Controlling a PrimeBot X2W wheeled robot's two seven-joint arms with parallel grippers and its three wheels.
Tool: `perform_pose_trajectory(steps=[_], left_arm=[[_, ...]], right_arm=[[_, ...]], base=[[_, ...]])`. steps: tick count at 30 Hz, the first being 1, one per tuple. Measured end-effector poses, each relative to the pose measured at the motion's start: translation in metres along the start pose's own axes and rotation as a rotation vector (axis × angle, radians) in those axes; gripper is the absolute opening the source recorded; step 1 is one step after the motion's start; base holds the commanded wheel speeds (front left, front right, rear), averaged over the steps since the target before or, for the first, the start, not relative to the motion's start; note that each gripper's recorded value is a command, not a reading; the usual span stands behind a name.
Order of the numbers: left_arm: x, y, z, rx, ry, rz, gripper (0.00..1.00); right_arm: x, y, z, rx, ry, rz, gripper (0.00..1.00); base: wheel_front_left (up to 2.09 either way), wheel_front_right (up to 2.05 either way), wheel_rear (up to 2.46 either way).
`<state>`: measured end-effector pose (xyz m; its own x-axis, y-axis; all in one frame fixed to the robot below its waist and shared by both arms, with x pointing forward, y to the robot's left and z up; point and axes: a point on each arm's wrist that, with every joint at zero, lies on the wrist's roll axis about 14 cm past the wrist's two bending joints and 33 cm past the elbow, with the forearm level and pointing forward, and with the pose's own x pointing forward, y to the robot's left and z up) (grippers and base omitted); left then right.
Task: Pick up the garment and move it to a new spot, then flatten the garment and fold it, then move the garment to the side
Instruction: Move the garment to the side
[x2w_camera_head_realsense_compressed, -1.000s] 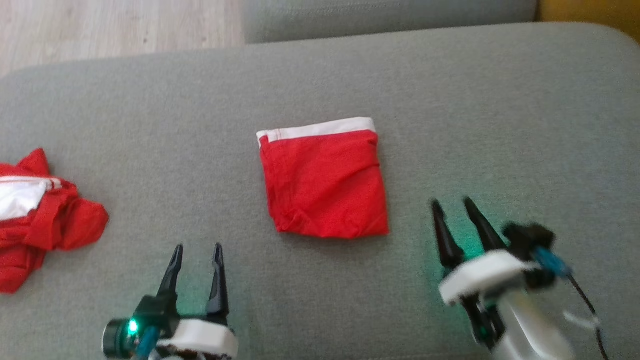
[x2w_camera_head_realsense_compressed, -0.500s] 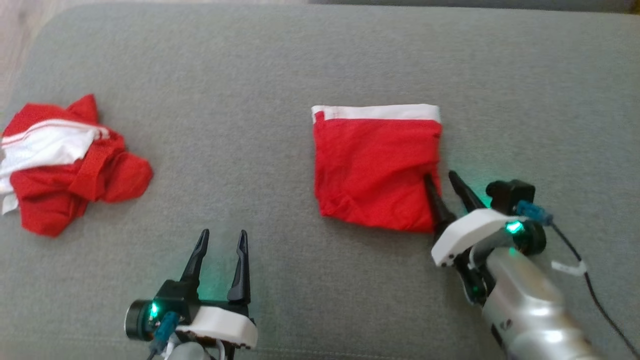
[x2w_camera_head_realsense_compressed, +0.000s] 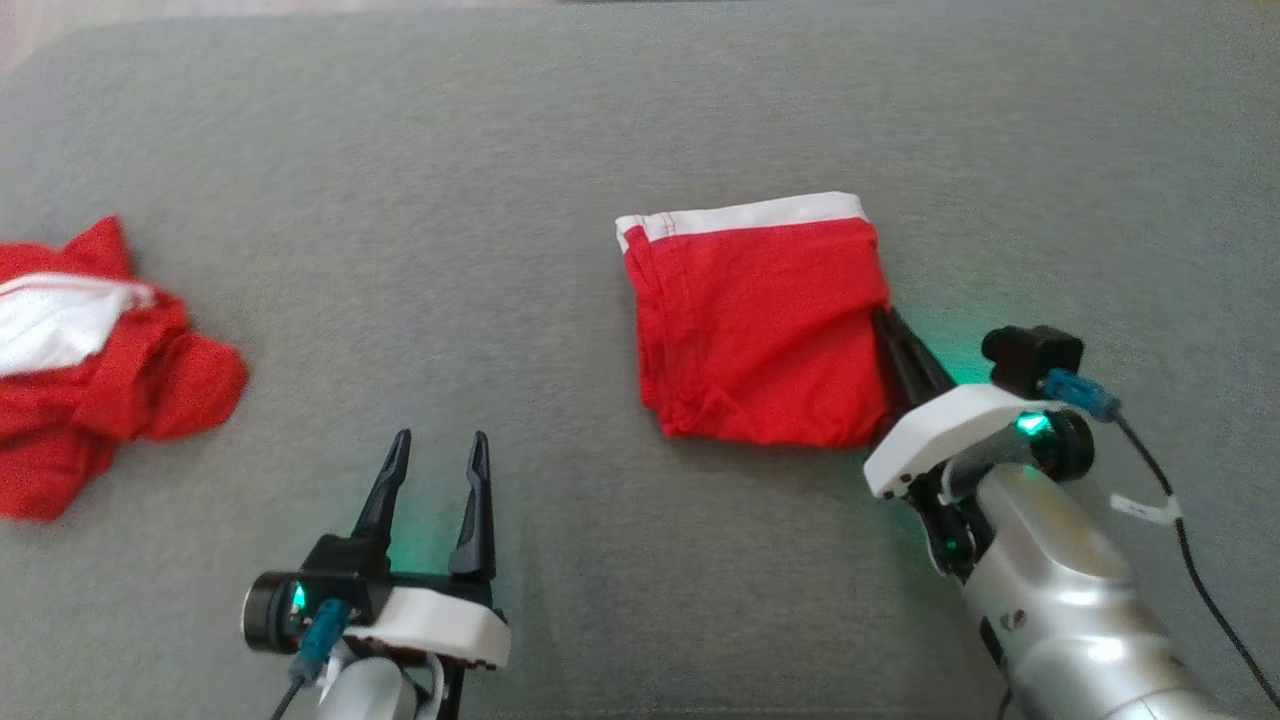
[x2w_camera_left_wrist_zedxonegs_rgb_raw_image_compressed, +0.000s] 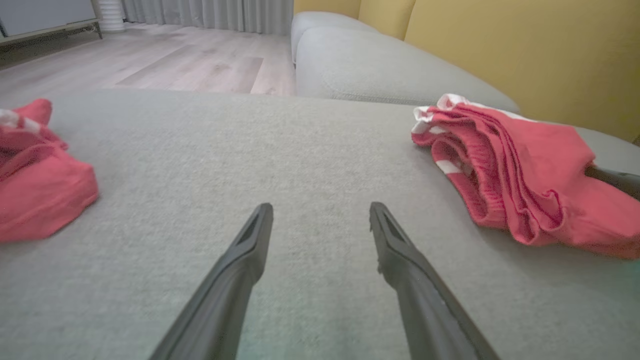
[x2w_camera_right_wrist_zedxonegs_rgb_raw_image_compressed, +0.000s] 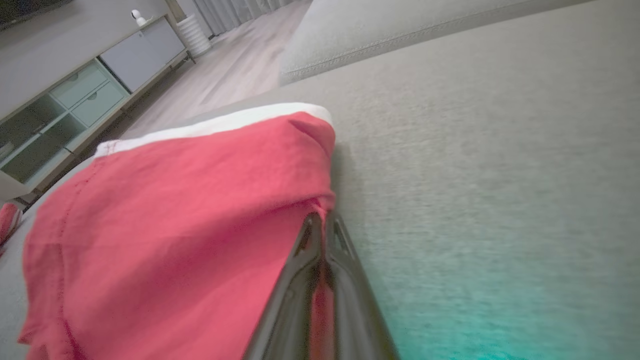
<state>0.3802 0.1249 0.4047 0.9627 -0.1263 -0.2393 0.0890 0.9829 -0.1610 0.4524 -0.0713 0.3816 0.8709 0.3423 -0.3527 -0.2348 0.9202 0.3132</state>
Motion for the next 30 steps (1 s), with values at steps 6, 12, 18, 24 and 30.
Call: perform_pose_trajectory(steps=[6, 12, 18, 24, 30], left_arm=[[0.015, -0.056, 0.004, 0.021, -0.012, -0.192, 1.00], [0.026, -0.130, 0.003, 0.035, -0.008, -0.426, 1.00], [0.022, -0.203, -0.009, 0.052, 0.029, -0.656, 1.00], [0.011, -0.249, -0.027, 0.063, 0.077, -0.813, 1.00], [0.015, -0.248, -0.041, 0.083, 0.106, -0.829, 1.00]], right_arm=[[-0.039, -0.044, 0.010, 0.029, -0.068, -0.133, 0.00], [-0.093, -0.092, 0.012, 0.056, -0.120, -0.290, 0.00], [-0.150, -0.135, 0.021, 0.104, -0.199, -0.455, 0.00], [-0.200, -0.171, 0.016, 0.125, -0.224, -0.617, 0.00], [-0.196, -0.188, 0.025, 0.006, -0.165, -0.646, 0.00]], base=[[0.00, 0.00, 0.00], [0.00, 0.00, 0.00], [0.00, 0.00, 0.00], [0.00, 0.00, 0.00], [0.00, 0.00, 0.00]])
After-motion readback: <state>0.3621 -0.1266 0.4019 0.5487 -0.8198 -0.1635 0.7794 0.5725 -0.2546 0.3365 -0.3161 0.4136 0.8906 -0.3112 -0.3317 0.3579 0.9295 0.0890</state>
